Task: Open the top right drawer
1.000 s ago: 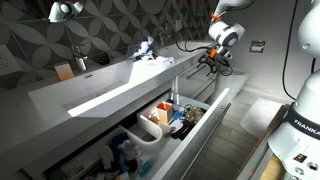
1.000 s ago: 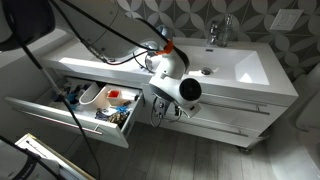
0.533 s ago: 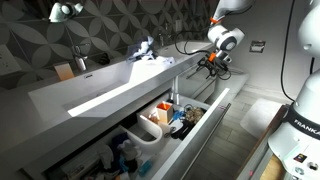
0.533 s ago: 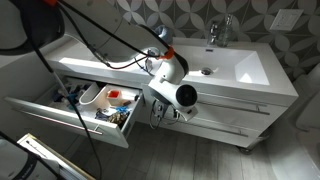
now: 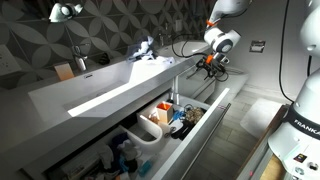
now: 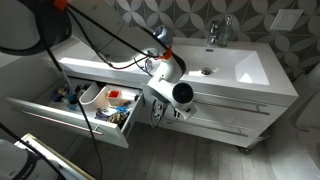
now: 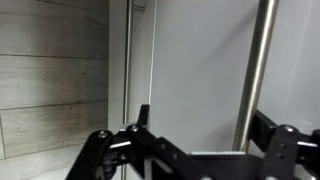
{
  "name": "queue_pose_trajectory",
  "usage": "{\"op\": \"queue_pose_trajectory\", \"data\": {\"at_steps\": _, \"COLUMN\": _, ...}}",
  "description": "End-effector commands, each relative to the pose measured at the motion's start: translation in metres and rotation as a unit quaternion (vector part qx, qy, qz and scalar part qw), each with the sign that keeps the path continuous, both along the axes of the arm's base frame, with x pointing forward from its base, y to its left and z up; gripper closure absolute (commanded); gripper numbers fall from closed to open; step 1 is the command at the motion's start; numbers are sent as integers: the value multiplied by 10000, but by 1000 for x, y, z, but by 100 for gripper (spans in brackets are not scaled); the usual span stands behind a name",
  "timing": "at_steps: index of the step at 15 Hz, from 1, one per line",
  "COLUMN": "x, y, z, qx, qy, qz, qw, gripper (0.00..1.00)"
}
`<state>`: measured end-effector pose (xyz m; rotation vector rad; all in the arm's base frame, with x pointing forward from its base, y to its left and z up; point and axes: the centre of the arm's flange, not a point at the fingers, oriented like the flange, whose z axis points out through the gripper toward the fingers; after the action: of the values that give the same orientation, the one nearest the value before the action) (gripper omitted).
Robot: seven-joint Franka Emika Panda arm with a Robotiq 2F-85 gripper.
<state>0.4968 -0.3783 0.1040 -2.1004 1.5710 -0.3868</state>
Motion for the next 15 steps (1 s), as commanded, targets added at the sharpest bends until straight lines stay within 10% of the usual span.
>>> {"op": "queue_pose_trajectory", "data": {"at_steps": 1, "x": 1, "y": 4, "z": -1, "qx": -269, "qy": 380, "qz": 45, "qw": 9989, "gripper": 38}}
{"op": "queue_pose_trajectory", "data": {"at_steps": 10, "x": 2, "y": 13, "z": 15, "qx": -572, "qy": 775, "qz": 308, "qw": 9949, "gripper": 98}}
{"op": "queue_pose_trajectory", "data": {"at_steps": 15, "x": -15, "y": 15, "z": 8, "qx": -720, "qy": 1196, "qz": 243, "qw": 9899, "gripper": 96}}
